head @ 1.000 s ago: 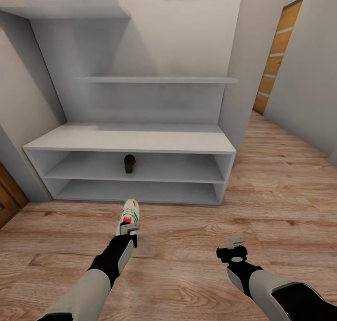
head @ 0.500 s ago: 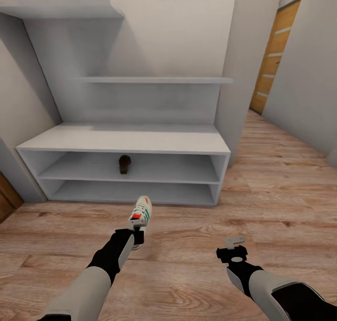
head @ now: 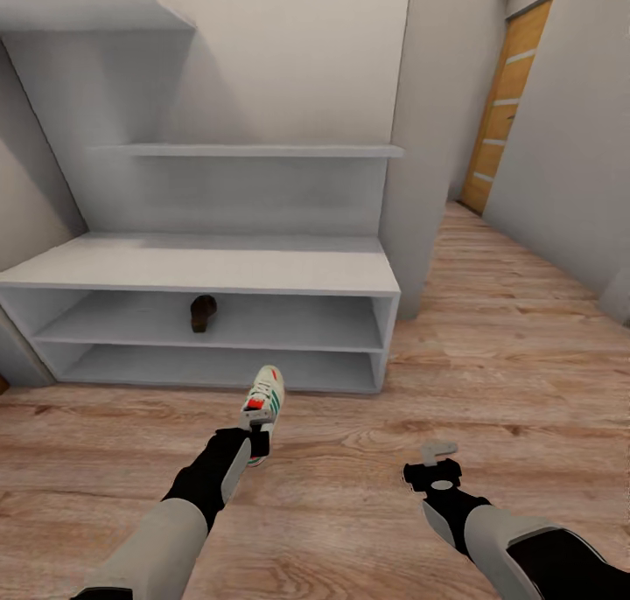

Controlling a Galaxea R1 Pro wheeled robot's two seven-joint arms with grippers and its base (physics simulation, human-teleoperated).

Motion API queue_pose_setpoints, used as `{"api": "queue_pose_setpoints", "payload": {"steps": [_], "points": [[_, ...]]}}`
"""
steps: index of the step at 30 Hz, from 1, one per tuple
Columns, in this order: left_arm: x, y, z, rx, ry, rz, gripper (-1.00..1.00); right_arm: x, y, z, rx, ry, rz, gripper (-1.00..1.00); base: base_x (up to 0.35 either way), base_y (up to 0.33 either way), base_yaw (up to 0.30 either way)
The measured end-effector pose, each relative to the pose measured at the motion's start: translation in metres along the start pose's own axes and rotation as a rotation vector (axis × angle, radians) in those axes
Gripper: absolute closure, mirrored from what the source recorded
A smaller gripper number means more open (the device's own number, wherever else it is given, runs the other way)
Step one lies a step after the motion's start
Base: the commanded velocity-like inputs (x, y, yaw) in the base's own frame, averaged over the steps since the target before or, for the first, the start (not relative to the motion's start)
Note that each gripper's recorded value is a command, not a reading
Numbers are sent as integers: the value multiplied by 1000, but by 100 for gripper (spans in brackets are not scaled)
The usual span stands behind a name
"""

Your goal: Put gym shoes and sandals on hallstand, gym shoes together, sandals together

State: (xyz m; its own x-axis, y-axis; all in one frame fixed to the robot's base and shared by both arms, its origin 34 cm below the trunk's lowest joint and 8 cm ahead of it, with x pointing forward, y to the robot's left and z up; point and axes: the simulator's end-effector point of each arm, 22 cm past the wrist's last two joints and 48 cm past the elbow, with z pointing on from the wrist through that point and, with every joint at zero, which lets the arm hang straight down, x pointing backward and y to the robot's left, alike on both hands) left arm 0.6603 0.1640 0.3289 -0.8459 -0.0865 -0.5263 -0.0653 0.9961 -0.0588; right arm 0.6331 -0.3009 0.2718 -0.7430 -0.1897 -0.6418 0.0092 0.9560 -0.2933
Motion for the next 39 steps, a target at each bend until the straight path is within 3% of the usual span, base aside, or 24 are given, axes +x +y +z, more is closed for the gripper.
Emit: {"api": "queue_pose_setpoints", "payload": {"steps": [14,19,25,30,39], "points": [[1,0,0,0,1,-3,100,0,2,0,-3,0,-1,-100,6,-300,0],[-8,0,1,0,-43,-11,100,0,1,0,-3,0,0,-100,-1,-151,0],[-9,-2,1,12,-49,-36,100,0,2,0,-3,0,0,-100,0,-282,19],[-9,-4,1,24,-47,-58,100,0,3,0,-5,0,0,-100,0,-66,234],[-9,-5,1,26,-47,-61,100,0,3,0,-6,0,0,-100,0,-13,285]]}}
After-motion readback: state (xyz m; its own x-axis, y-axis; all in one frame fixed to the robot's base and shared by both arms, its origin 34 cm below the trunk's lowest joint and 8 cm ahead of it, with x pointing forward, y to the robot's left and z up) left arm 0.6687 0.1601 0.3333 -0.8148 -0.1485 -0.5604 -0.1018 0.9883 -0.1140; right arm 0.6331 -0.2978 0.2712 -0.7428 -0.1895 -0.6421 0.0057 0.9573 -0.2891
